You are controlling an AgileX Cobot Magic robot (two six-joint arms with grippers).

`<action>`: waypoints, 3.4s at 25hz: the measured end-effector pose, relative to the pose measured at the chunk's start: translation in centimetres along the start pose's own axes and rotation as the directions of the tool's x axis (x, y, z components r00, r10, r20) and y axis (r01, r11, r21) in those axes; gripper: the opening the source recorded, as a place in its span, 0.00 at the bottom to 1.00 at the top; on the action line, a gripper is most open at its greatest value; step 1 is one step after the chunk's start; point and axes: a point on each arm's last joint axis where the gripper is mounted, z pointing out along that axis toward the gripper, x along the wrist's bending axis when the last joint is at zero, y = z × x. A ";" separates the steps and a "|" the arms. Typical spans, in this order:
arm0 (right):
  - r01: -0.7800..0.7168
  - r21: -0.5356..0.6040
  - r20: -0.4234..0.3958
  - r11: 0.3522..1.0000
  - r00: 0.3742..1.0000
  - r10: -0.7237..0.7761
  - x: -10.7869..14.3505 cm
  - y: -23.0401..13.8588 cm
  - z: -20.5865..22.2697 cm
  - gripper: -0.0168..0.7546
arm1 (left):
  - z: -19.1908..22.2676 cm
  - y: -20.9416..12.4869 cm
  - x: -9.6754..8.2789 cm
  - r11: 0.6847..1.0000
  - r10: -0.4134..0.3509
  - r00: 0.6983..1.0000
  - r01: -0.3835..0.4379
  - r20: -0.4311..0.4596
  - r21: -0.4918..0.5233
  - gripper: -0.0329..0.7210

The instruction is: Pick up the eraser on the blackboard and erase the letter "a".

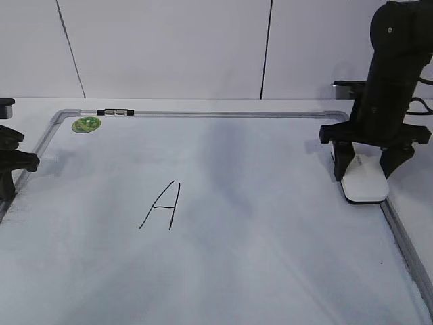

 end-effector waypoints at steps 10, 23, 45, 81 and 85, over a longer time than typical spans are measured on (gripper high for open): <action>0.011 0.008 0.007 1.000 1.000 -0.011 0.0 0.1 0.4 0.73 | 0.0 0.0 0.0 1.000 0.000 1.000 0.000 0.000 -0.003 0.06; 0.015 0.007 0.012 1.000 1.000 -0.015 -0.1 0.1 0.4 0.73 | 0.0 0.0 -0.1 1.000 -0.013 1.000 0.013 0.013 -0.005 0.06; 0.004 0.029 -0.014 1.000 1.000 -0.003 0.2 0.2 1.1 0.76 | 0.0 0.2 -0.1 1.000 -0.013 1.000 0.014 0.017 -0.022 0.06; -0.004 -0.366 -0.053 0.930 0.998 -0.017 -1.2 -4.1 -14.5 0.79 | 0.1 0.2 -0.2 0.999 -0.038 0.999 0.038 0.036 -0.015 0.09; -0.004 -0.368 -0.060 0.930 0.998 -0.019 -1.1 -4.2 -14.6 0.79 | 0.0 -0.2 -0.2 0.999 -0.043 0.999 0.042 0.031 0.029 0.22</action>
